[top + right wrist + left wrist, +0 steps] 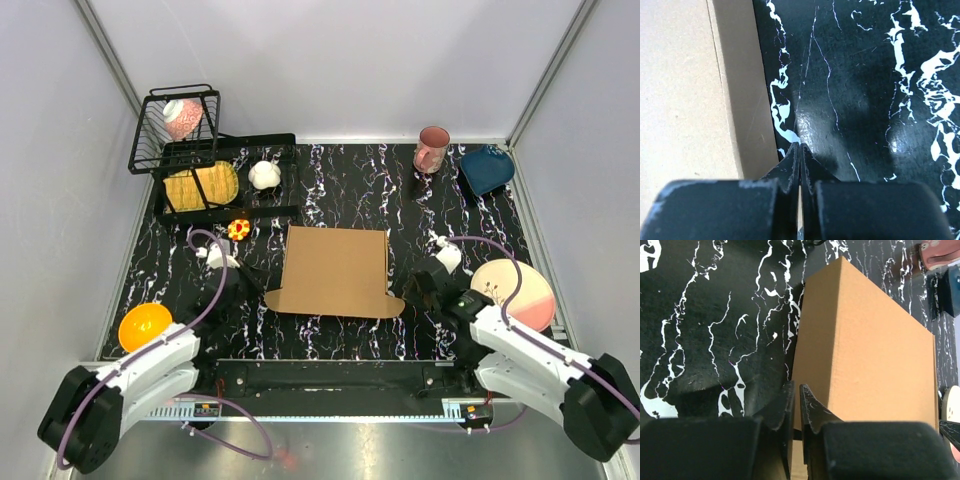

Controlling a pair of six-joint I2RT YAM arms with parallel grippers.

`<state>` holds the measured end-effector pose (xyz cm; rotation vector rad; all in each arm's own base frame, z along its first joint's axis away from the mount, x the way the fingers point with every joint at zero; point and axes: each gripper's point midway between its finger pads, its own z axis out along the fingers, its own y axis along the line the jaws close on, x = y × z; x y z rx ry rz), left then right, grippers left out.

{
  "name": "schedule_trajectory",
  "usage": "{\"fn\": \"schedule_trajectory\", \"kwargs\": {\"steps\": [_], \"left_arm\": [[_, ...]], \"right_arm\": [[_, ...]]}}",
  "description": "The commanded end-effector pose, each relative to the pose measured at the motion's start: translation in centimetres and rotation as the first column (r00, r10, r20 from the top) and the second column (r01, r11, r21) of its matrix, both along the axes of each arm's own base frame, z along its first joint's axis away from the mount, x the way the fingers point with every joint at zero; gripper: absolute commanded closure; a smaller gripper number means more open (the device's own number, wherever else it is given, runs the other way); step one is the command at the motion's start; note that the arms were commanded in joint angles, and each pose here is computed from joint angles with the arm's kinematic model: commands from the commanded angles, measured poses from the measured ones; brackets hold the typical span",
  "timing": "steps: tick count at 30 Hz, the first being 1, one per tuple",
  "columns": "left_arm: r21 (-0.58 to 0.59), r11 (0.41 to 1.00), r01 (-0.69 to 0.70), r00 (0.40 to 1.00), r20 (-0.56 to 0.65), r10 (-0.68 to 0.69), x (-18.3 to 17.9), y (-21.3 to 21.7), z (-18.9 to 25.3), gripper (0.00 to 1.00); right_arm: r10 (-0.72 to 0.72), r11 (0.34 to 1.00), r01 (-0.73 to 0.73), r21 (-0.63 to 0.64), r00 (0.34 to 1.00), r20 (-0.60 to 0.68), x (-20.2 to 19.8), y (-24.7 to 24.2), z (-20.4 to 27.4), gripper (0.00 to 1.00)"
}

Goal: Fold the paper box

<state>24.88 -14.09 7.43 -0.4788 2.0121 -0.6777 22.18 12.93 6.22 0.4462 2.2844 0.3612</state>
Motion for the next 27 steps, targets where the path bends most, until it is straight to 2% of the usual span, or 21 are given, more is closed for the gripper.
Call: {"fn": "schedule_trajectory", "kwargs": {"steps": [1,6,18,24,27], "left_arm": [[-0.089,0.995,0.041,0.997,0.073,-0.034,1.9,-1.6,3.1,0.9],[-0.114,0.99,0.088,0.994,0.067,-0.081,2.7,-3.0,3.1,0.9],[-0.142,0.972,0.188,0.982,0.039,-0.185,1.2,-4.4,1.5,0.98],[-0.082,0.993,0.088,0.996,-0.023,-0.09,1.3,-2.4,-0.5,0.9],[-0.047,0.997,0.056,0.997,-0.059,-0.059,1.4,-1.6,-1.5,0.9]], "right_arm": [[0.018,0.997,-0.021,0.068,0.999,0.045,2.0,1.7,1.0,1.0],[0.052,0.993,-0.057,0.1,0.997,0.049,2.7,3.1,0.7,1.0],[0.1,0.984,-0.106,0.145,0.994,0.045,2.2,4.2,0.4,1.0],[0.095,0.985,-0.1,0.142,0.995,0.042,2.1,4.0,0.3,1.0],[0.096,0.986,-0.1,0.135,0.995,0.037,2.1,4.0,0.1,1.0]]}}
